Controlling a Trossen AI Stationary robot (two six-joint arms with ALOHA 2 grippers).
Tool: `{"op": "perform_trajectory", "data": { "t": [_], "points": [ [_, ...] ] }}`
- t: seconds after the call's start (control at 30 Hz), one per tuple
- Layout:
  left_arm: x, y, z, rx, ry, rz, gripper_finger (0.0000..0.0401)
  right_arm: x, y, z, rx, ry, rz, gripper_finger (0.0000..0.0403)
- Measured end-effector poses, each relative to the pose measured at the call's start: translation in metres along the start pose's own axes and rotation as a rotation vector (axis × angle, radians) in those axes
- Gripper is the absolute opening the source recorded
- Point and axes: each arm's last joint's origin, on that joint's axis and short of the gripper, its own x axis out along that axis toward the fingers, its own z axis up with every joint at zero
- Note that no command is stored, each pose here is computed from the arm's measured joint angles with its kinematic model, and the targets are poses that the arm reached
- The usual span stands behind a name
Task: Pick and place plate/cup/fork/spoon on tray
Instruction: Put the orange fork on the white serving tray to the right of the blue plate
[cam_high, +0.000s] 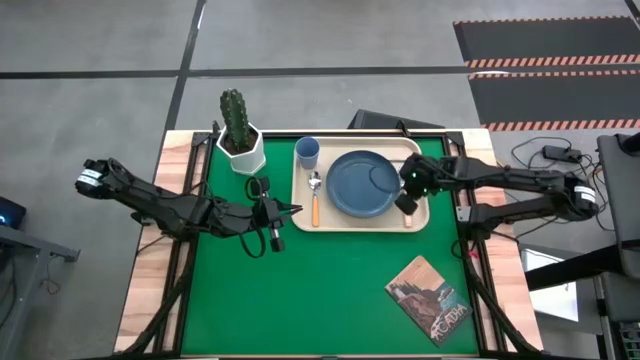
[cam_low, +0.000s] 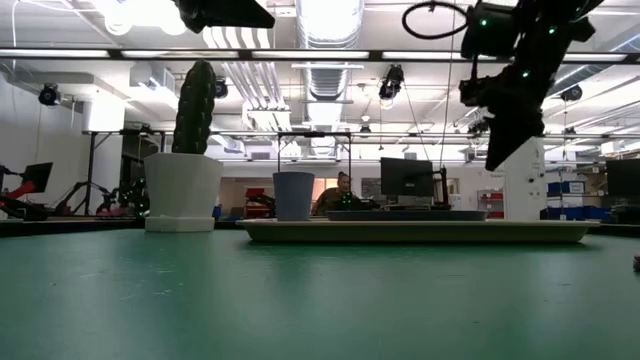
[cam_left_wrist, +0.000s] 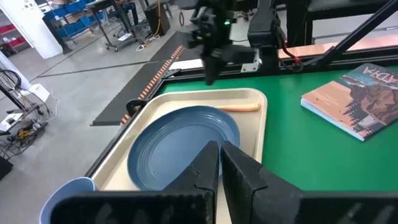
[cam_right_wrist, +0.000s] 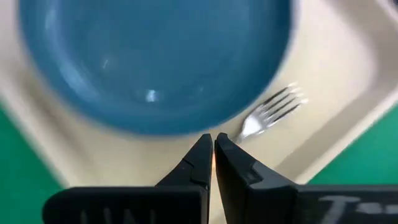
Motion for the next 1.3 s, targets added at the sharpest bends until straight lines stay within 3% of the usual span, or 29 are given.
{"op": "perform_trajectory", "data": {
  "t": [0.23,0.53,0.77,1.3],
  "points": [
    [0.0,0.0,0.0,0.0,0.0,0.0,0.0,0.018,-0.031,0.014,0.263,-0.068,-0.063,0.0008],
    [0.0,0.0,0.0,0.0,0.0,0.001,0.0,0.052,-0.066,0.009,0.434,0.069,-0.16,0.0008],
    [0.0,0.0,0.0,0.001,0.0,0.001,0.0,0.075,-0.078,0.003,0.469,0.184,-0.123,0.0008],
    [0.0,0.0,0.0,0.002,0.001,0.001,0.0,0.094,-0.08,0.006,0.461,0.203,-0.1,0.0008]
  ]
}}
